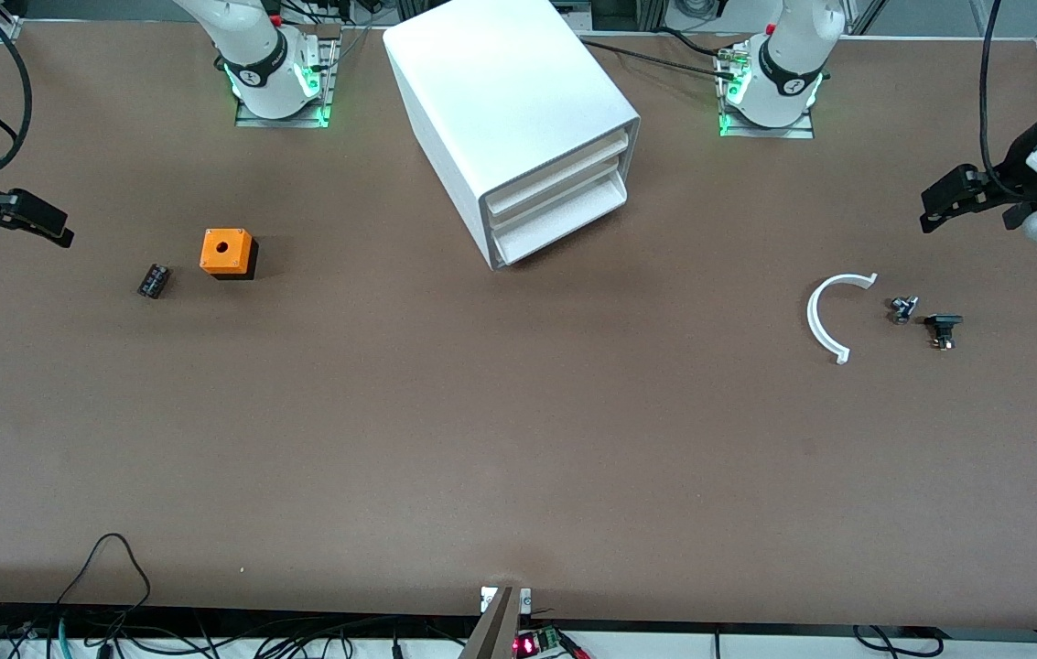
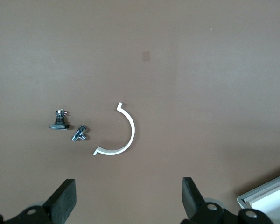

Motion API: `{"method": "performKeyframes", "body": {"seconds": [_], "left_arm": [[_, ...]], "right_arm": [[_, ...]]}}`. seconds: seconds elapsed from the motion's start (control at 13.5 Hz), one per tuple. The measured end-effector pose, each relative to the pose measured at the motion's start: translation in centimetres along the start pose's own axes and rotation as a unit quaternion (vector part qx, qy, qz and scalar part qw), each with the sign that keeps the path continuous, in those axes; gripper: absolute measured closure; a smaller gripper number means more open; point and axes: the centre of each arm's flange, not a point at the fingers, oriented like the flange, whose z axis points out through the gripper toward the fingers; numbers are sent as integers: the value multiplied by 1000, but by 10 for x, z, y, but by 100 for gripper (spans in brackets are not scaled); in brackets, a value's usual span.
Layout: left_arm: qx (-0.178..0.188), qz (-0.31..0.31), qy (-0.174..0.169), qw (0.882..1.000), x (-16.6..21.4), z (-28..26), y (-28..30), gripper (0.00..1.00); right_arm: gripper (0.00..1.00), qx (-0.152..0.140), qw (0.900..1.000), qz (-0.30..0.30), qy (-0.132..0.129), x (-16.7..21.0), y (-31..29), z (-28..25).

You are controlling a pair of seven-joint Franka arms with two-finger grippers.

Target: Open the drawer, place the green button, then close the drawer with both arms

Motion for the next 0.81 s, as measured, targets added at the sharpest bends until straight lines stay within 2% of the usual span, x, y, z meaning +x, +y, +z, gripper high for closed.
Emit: {"method": "performKeyframes", "body": {"seconds": [0.81], "left_arm": [[1,4,-7,1000,-2,1,4,0]], "right_arm": [[0,-1,1000,-1,0,3,-1,1]]}}
